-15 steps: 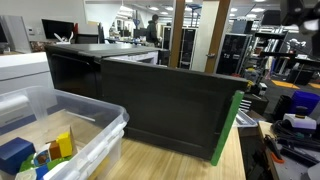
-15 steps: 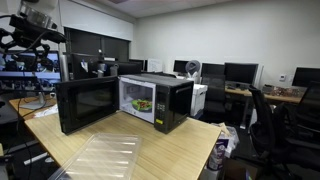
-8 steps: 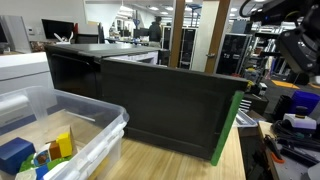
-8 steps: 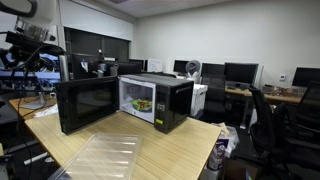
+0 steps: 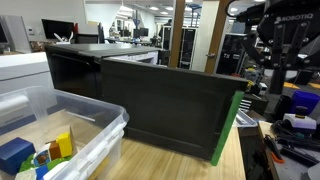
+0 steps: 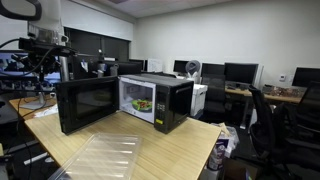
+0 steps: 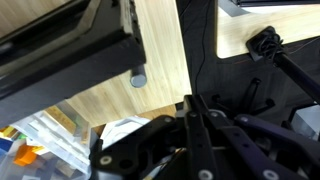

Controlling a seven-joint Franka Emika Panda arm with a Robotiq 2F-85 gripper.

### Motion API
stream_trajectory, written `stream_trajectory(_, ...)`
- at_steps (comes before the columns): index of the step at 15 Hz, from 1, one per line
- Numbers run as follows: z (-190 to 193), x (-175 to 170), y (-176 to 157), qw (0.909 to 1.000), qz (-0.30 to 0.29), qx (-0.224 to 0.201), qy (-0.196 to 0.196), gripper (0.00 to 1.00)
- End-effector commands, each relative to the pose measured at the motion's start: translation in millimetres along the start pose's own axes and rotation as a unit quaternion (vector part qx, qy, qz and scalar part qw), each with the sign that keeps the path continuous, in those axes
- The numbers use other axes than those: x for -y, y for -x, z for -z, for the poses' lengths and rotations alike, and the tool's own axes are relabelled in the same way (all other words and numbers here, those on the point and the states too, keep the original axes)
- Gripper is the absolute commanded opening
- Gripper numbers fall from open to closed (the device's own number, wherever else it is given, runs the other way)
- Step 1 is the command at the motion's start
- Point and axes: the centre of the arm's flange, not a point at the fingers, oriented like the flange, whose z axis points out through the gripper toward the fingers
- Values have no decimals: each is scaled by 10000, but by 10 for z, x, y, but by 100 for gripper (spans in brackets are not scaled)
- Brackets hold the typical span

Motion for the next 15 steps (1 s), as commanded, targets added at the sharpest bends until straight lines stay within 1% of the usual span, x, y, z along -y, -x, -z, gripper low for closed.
stream_trajectory(1,-94,-100,252,9987,-262,281,324,4)
stream_trajectory(2,-105,-131,330,9979,-343,378,397,4)
stream_trajectory(3,-91,-228,472,9954,-516,515,624,3)
stream_trajectory(4,-64,-330,539,9939,-669,553,679,3)
stream_trajectory(7,-50,-495,703,9893,-945,604,930,3)
stream_trajectory(11,-6,-562,879,9828,-1331,510,1174,3)
stream_trajectory(12,12,-551,918,9819,-1410,388,1201,3)
stream_trajectory(15,14,-553,1033,9747,-1655,290,1473,3)
